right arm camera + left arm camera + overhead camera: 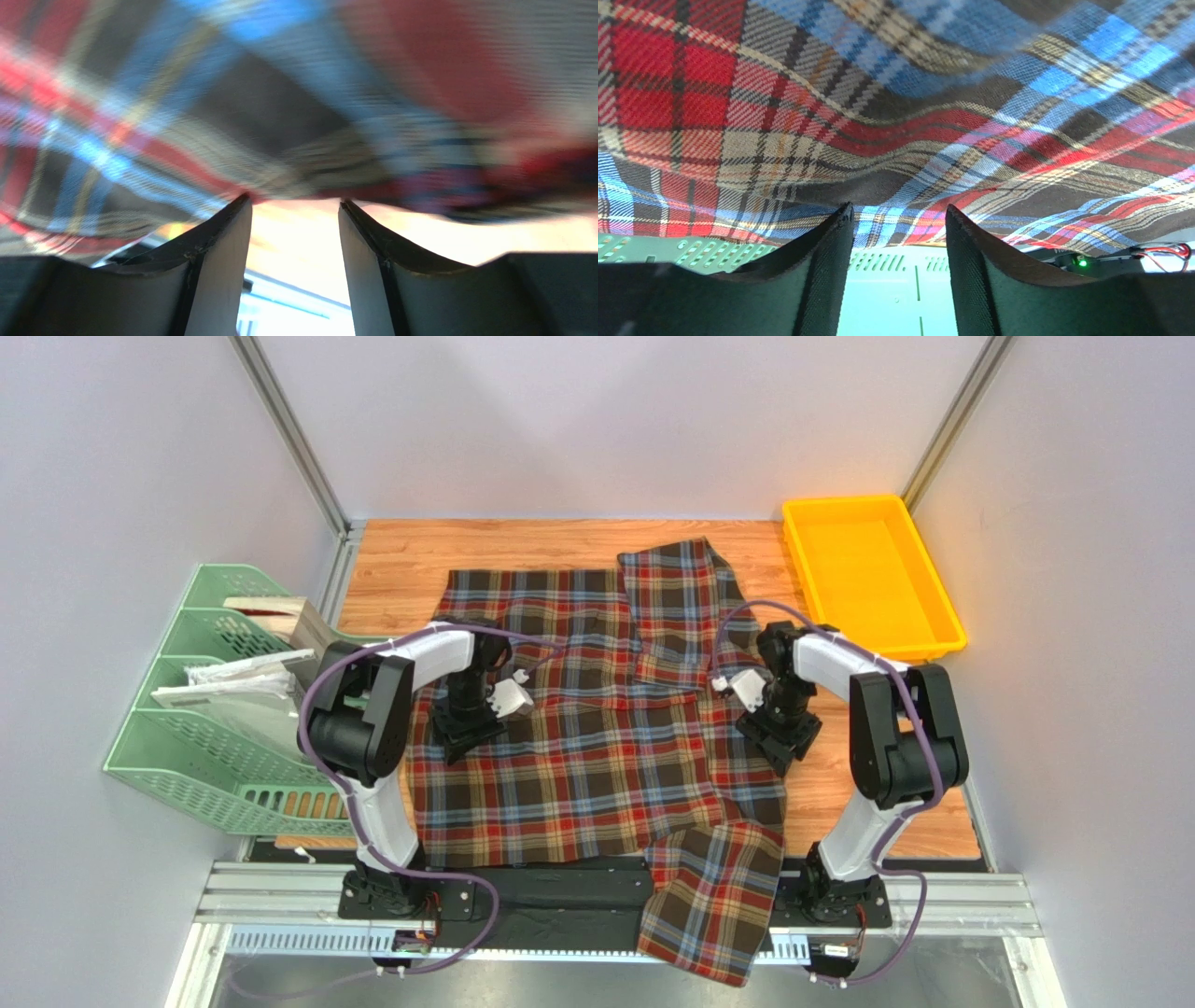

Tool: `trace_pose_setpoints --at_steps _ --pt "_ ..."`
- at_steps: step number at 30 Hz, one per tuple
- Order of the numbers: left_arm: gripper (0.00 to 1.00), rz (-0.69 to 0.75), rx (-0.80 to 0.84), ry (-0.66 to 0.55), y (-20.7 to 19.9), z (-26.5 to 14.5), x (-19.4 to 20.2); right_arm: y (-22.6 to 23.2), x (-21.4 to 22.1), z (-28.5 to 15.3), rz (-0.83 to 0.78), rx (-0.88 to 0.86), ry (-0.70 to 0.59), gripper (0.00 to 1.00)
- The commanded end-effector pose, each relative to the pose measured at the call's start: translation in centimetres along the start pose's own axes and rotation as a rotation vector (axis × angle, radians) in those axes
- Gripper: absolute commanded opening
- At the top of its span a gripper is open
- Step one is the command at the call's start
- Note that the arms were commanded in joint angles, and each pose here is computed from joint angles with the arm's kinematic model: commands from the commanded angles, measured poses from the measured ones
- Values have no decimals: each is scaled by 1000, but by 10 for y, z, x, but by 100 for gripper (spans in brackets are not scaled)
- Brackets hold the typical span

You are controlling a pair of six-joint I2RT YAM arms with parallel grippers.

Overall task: Fold and stack the long sleeve shirts
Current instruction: Flatten the shirt out

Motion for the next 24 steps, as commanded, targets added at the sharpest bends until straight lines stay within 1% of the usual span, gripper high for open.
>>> trace_pose_setpoints --at_steps 1,3,5,7,8,9,11,12,13,14,15,16,18,19,21,23,24 --pt "60 82 11 -103 -8 -15 3 30 13 -2 -116 -47 45 54" --pt "61 86 11 -130 -9 -21 3 38 15 -9 -139 -70 35 54" --pt "62 83 7 -194 -11 -33 2 40 16 -19 -138 -81 15 53" --pt "65 77 -2 -284 -11 -54 -2 39 10 -40 -133 -97 -45 54" --pt "66 70 -7 -315 -10 -62 -2 37 7 -51 -116 -100 -99 54" --pt "67 59 -27 -373 -5 -78 -4 34 -1 -70 -114 -91 -155 55" --pt "69 24 -42 -477 -1 -99 -6 30 -11 -93 -89 -120 -262 56" --pt "70 0 -66 -545 7 -115 -5 29 -18 -100 -49 -129 -300 57" --pt "72 -25 -60 -630 9 -125 -8 26 -30 -119 -47 -115 -378 58" --pt "73 -44 -68 -669 14 -131 -9 27 -38 -125 -41 -152 -423 58" --pt "74 -57 -78 -696 20 -137 -12 23 -50 -123 7 -168 -434 58" --pt "73 -58 -65 -697 22 -137 -15 20 -60 -129 18 -164 -459 58" --pt "72 -80 -43 -670 30 -131 -24 12 -75 -122 47 -165 -445 55" --pt "71 -94 -39 -649 34 -127 -26 6 -85 -110 67 -177 -409 54" --pt "70 -109 -7 -605 37 -112 -32 -4 -92 -96 85 -136 -374 54" --pt "70 -121 -5 -572 38 -100 -33 -11 -90 -73 95 -113 -300 54" --pt "70 -124 9 -546 38 -90 -33 -14 -90 -65 94 -99 -285 54"
Point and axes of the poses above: each gripper's point midway between its finger pads, its own z axis out along the fingers, its own y axis along the line the jaws close on, x = y × z, the point moved 10 cm from there along -z, back along the fingers, and after that the axes turned 2 degrees about z, right-handed, at the moved point
